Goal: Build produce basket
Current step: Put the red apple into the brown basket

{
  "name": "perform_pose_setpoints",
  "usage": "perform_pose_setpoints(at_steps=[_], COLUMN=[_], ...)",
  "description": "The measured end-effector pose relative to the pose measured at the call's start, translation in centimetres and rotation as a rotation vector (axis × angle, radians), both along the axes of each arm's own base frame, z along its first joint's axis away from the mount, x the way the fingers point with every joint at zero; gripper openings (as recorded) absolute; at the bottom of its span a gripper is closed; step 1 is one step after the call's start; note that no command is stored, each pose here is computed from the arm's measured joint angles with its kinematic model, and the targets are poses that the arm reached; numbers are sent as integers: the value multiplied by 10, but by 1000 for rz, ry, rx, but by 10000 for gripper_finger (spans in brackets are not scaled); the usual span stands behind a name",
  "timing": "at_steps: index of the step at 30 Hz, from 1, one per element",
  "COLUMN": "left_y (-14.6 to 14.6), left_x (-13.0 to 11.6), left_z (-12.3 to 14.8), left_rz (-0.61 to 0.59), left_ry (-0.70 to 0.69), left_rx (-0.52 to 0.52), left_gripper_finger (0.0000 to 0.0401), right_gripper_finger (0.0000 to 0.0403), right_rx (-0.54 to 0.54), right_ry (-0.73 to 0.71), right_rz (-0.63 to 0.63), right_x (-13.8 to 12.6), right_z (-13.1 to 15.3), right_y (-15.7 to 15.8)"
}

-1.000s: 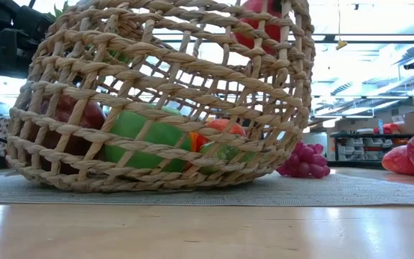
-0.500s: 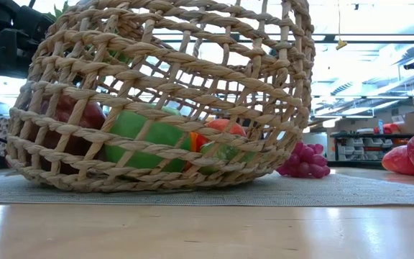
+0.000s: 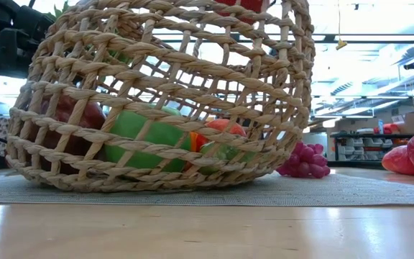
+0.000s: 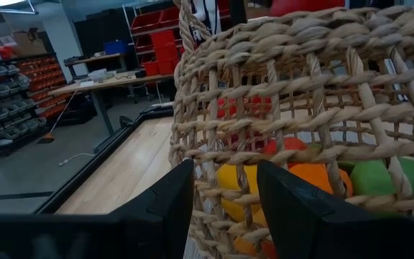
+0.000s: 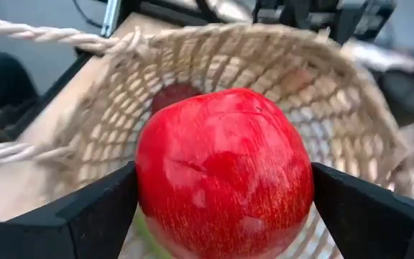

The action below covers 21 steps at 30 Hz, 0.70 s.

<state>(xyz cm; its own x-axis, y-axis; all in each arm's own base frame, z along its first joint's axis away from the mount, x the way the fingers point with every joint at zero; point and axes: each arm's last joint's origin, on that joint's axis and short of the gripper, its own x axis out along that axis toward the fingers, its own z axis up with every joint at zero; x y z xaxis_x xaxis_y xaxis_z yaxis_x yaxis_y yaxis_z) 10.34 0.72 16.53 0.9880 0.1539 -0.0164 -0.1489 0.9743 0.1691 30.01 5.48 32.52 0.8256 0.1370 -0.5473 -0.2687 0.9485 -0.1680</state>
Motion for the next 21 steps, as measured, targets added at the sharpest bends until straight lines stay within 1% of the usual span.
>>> perform_pose_setpoints(at_steps=[5,7,9,12,16,19,21], left_y=[0,0,0,0,0,0,0], left_x=[0,0,0,0,0,0,0], left_z=[0,0,0,0,0,0,0], left_rz=[0,0,0,0,0,0,0], left_ry=[3,2,3,3,3,3,1], left_rx=[0,0,0,0,0,0,0], left_gripper_finger=[160,160,160,160,160,160,160], right_gripper_finger=[400,400,400,400,400,400,400], right_rx=[-55,-68,-68,-61,-101,-147,-160], right_ry=[-234,-302,-331,-316,-339,-405,-415], right_rz=[-16,-24,-34,-51,-49,2,63], right_x=[10,13,14,14,15,16,17], right_z=[-10,-10,-12,-16,-15,-9,-9], right_y=[-5,-8,-12,-17,-23,-27,-29])
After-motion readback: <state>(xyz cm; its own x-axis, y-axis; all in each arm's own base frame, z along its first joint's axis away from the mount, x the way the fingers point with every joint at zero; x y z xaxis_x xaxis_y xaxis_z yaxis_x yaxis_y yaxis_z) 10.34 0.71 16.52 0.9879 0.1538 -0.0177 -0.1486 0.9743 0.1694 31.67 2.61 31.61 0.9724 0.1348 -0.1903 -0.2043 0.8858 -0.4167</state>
